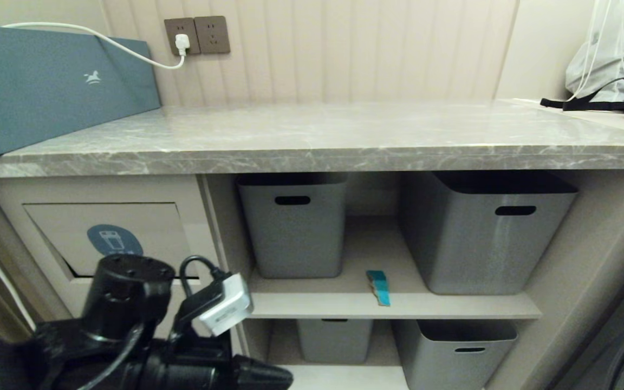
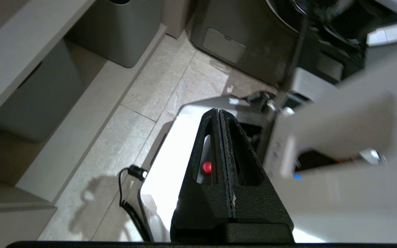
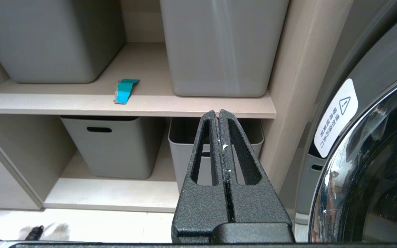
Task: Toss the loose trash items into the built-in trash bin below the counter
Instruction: Pick up the garbage
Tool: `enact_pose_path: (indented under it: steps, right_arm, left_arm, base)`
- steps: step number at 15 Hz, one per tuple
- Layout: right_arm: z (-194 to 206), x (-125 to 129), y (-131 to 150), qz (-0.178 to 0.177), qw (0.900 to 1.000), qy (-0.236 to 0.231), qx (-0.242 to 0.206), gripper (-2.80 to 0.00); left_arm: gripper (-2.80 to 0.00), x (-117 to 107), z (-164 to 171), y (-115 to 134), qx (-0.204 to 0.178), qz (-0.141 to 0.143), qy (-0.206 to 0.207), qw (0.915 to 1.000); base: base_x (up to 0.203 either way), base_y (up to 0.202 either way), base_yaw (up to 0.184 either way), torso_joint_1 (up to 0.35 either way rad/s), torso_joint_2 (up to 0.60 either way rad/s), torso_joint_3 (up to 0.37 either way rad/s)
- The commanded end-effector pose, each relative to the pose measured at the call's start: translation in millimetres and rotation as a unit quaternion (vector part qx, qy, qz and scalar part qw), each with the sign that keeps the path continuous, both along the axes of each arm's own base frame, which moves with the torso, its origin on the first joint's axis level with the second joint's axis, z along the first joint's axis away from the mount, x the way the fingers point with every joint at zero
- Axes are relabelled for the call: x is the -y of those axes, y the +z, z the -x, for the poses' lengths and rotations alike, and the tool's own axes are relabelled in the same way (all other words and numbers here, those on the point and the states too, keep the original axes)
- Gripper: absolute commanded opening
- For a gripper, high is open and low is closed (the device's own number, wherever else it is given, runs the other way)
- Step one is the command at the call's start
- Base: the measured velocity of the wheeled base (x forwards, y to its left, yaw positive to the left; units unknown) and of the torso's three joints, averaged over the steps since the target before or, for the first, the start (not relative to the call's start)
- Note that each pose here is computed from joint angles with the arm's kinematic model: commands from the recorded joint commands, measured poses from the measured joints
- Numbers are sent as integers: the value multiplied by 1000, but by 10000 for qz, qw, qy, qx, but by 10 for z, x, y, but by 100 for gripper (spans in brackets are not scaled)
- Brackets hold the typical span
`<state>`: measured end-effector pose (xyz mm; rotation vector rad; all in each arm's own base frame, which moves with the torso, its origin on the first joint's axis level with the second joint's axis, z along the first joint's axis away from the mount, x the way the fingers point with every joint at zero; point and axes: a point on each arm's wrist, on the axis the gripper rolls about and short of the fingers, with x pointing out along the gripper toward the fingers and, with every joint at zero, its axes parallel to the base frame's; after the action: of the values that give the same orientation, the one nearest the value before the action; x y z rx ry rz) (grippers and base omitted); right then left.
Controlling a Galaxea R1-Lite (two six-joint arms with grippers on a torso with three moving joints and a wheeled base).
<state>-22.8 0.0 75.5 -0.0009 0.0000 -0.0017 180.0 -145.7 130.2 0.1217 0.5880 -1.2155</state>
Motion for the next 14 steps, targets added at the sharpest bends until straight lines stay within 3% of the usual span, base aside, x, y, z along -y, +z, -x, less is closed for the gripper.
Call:
enact_pose_path:
  steps: [1, 5, 8, 11, 14]
  right_arm:
    - [0, 0, 0, 3, 10000, 1, 0, -280]
    - [0, 0, 0, 3, 10000, 1, 0, -280]
    - [0, 0, 0, 3, 10000, 1, 0, -280]
    - [0, 0, 0, 3, 10000, 1, 0, -280]
    - [0, 0, 0, 3, 10000, 1, 0, -280]
  left_arm:
    - [-280, 248, -311, -294, -501, -275, 112, 9983]
    - [-280, 741, -771, -401, -677, -236, 781, 9944]
    - [-280, 1337, -912, -499, -613, -380, 1364, 9880]
    - [-280, 1750, -931, -639, -665, -778, 1577, 9822]
    - [-280, 2017, -1008, -712, -537, -1371, 2045, 9677]
  base:
    - [0, 0, 0, 0, 0, 0]
    - [0, 0, 0, 0, 0, 0]
    - [0, 0, 0, 0, 0, 0]
    - [0, 0, 0, 0, 0, 0]
    - [0, 0, 0, 0, 0, 0]
